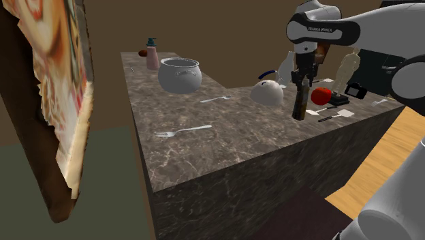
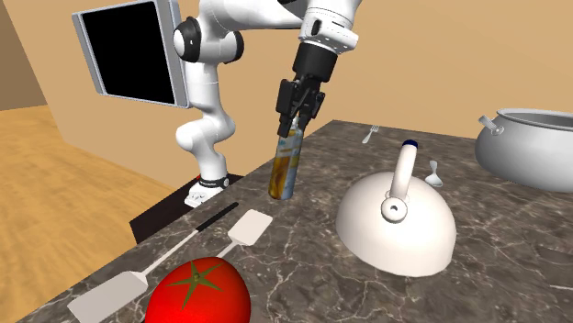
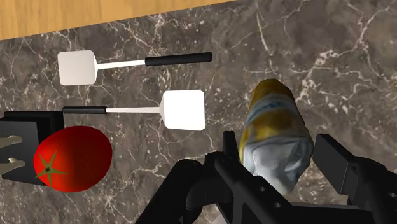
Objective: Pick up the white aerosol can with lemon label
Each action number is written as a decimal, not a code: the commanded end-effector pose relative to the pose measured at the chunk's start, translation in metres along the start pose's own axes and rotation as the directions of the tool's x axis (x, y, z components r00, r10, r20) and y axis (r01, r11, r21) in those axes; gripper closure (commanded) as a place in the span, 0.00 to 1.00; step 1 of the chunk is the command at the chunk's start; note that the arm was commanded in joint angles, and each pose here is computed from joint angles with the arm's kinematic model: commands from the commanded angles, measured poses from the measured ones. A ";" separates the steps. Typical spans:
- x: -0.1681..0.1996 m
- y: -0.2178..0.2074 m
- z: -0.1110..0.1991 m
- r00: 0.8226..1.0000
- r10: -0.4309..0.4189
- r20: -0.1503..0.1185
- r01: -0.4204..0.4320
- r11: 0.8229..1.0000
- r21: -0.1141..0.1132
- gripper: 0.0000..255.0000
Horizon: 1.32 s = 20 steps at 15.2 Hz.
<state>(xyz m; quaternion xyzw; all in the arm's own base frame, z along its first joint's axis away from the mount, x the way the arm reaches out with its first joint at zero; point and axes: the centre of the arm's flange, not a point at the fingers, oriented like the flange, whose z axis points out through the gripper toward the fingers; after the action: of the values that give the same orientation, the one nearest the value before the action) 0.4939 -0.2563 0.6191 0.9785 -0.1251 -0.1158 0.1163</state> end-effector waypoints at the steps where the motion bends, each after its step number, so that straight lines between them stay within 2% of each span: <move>1: 0.000 0.000 0.001 1.000 0.000 0.001 0.000 1.000 0.000 1.00; 6: 0.000 0.000 0.001 1.000 0.000 0.001 0.000 1.000 0.000 1.00; 20: -0.015 0.019 -0.069 1.000 0.000 0.001 0.000 1.000 0.000 1.00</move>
<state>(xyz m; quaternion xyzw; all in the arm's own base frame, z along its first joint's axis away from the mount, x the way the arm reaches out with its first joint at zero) 0.4934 -0.2569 0.6870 0.9784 -0.1251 -0.1166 0.1162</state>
